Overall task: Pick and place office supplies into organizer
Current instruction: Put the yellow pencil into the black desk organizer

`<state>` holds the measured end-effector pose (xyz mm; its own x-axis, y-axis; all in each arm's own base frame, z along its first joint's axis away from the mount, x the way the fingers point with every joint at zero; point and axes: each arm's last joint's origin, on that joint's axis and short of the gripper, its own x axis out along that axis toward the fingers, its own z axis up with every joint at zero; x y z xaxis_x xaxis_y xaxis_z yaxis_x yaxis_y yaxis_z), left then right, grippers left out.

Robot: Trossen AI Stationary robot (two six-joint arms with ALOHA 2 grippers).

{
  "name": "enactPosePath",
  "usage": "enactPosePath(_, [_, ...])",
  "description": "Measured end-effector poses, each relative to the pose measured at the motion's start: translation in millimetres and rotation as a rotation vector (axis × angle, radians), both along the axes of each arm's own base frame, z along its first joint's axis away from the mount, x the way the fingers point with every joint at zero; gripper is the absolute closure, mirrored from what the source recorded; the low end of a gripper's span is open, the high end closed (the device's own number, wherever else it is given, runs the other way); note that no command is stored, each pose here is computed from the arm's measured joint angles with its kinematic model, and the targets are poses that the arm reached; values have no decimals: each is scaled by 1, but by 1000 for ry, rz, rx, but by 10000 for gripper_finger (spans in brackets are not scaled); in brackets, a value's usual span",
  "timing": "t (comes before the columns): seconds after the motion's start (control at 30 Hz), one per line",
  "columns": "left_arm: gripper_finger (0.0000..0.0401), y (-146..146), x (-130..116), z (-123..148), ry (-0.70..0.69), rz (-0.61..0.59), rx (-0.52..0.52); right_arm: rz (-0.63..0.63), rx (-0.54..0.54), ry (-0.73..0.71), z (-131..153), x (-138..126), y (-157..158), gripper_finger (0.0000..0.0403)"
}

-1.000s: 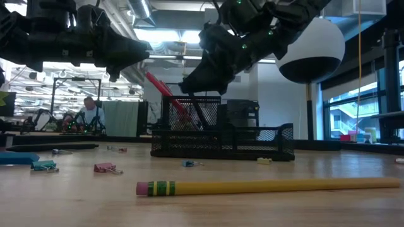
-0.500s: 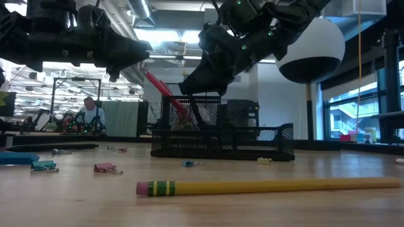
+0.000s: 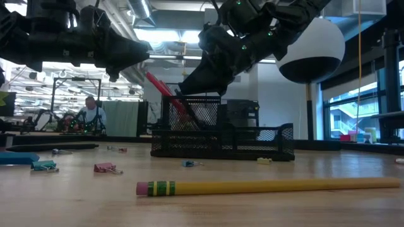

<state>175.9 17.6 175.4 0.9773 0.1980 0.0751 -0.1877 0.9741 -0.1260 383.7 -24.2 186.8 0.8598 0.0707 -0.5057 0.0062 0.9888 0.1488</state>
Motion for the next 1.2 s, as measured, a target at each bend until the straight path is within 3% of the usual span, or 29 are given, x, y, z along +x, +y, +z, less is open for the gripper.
enactPosePath(0.33, [271,0,0,0,0,0,0,-12,19,-12,5,-1,0,231])
enactPosePath(0.67, [271,0,0,0,-1,0,0,-180,189,-94,67,-32,-13,226])
enactPosePath(0.9, [271,0,0,0,0,0,0,-473,333,107,82,-73,-12,226])
enactPosePath(1.2, [271,2,0,0,-1,78,-5,-835,541,545,58,-113,18,226])
